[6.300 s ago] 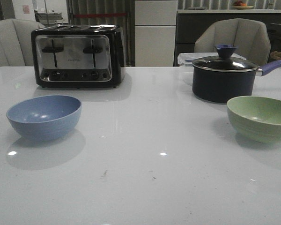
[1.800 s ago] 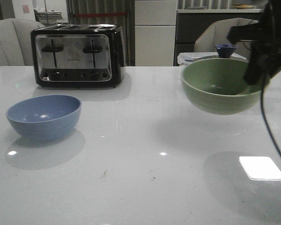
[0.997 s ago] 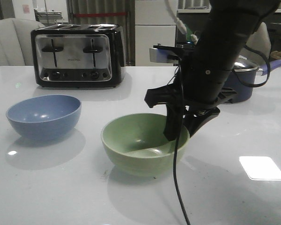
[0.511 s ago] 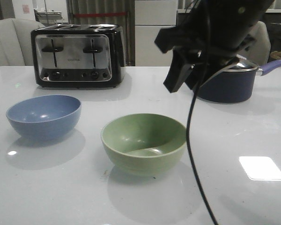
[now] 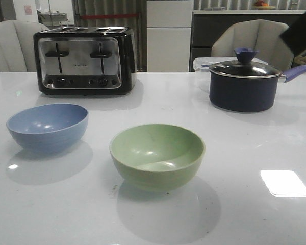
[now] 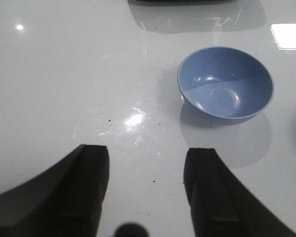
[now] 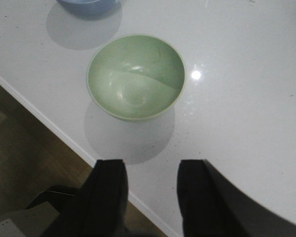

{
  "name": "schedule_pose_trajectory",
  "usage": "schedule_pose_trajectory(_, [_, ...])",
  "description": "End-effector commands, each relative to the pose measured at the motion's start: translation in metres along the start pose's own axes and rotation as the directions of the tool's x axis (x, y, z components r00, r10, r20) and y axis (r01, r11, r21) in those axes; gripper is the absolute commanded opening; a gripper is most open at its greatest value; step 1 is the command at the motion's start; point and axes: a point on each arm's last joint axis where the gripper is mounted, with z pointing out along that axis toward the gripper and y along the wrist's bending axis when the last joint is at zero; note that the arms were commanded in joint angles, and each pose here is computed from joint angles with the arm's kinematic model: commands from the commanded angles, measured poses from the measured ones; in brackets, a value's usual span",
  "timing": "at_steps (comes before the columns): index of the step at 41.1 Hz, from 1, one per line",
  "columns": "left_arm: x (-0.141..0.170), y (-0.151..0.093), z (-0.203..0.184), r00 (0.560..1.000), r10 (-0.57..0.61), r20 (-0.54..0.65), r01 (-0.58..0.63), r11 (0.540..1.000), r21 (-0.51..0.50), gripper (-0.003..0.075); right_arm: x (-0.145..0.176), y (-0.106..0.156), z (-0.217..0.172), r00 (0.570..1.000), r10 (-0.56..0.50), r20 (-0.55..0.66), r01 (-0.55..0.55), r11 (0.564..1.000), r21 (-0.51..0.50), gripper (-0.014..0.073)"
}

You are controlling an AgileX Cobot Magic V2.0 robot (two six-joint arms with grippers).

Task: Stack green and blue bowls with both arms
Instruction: 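Open the right gripper and lift it away from the green bowl, then lower the left gripper onto the rim of the light blue bowl and grasp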

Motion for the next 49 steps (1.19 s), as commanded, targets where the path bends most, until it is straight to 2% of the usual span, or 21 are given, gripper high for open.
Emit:
schedule_pose_trajectory(1, [-0.013, 0.0, -0.004, 0.996, -0.014, 0.085, 0.014, 1.0, 0.002, 0.04, 0.002, 0.003, -0.023, 0.994, -0.022, 0.108, 0.021, 1.0, 0.01, 0.0382])
schedule_pose_trajectory(10, [-0.014, 0.0, -0.004, 0.996, -0.01, 0.087, 0.01, 1.0, 0.002, 0.04, 0.025, 0.008, -0.045, 0.984, -0.035, 0.175, 0.033, 0.999, 0.012, 0.0382])
schedule_pose_trajectory(21, [-0.014, -0.007, -0.004, 0.995, 0.045, 0.093, -0.049, 0.998, 0.041, 0.0403, 0.028, 0.008, -0.047, 0.982, -0.037, 0.184, 0.035, 0.999, 0.013, 0.0382])
schedule_pose_trajectory(24, [-0.015, -0.011, 0.001, 0.995, 0.063, 0.078, -0.068, 0.996, 0.063, 0.0424, 0.028, 0.008, -0.047, 0.982, -0.037, 0.184, 0.035, 0.999, 0.013, 0.0382])
schedule_pose_trajectory(26, [-0.016, -0.013, 0.006, 0.996, 0.072, 0.061, -0.077, 0.994, 0.077, 0.0465, 0.028, 0.008, -0.047, 0.982, -0.037, 0.184, 0.035, 0.999, 0.013, 0.0382])
schedule_pose_trajectory(29, [-0.019, -0.016, 0.017, 0.997, 0.074, 0.022, -0.076, 0.993, 0.09, 0.0557, 0.028, 0.008, -0.047, 0.982, -0.037, 0.184, 0.035, 0.999, 0.013, 0.0382])
schedule_pose_trajectory(32, [-0.022, -0.019, 0.029, 0.998, 0.055, -0.017, -0.053, 0.993, 0.107, 0.0611, 0.028, 0.008, -0.047, 0.982, -0.037, 0.184, 0.035, 0.999, 0.013, 0.0382])
schedule_pose_trajectory(38, [-0.037, -0.025, 0.061, 0.994, 0.022, -0.105, -0.009, 0.992, 0.127, 0.0615, 0.028, 0.008, -0.047, 0.982, -0.037, 0.184, 0.035, 0.999, 0.013, 0.0382])
schedule_pose_trajectory(49, [-0.062, -0.033, 0.126, 0.984, 0.014, -0.177, 0.009, 0.992, 0.125, 0.0615, 0.028, 0.008, -0.047, 0.982, -0.037, 0.184, 0.035, 0.999, 0.013, 0.0382])
